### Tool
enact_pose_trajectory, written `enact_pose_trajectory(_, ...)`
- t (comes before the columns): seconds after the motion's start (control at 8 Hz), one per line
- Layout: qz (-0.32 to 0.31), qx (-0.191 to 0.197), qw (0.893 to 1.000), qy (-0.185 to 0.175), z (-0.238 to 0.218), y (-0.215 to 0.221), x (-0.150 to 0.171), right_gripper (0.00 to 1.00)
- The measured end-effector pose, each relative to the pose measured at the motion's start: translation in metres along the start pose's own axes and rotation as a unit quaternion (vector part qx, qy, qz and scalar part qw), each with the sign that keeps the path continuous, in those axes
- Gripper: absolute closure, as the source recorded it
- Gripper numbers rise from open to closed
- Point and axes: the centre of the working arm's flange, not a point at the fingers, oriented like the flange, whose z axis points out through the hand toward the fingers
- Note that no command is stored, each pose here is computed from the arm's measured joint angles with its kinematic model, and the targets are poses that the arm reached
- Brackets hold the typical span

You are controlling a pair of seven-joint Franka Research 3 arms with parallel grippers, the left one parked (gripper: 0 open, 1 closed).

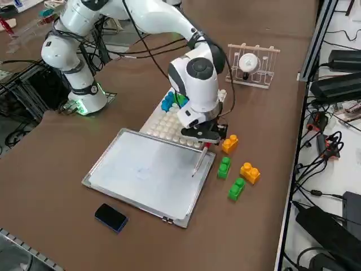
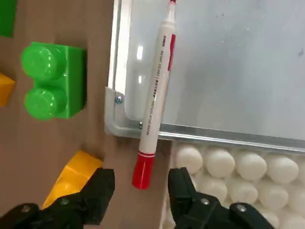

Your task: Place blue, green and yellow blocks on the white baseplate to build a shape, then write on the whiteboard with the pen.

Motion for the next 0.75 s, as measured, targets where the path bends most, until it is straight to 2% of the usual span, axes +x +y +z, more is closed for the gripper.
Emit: enact_pose_trajectory(0.75, 0.009, 0.000, 1.000, 0.003, 0.0070, 0.0031, 0.0111, 0.37)
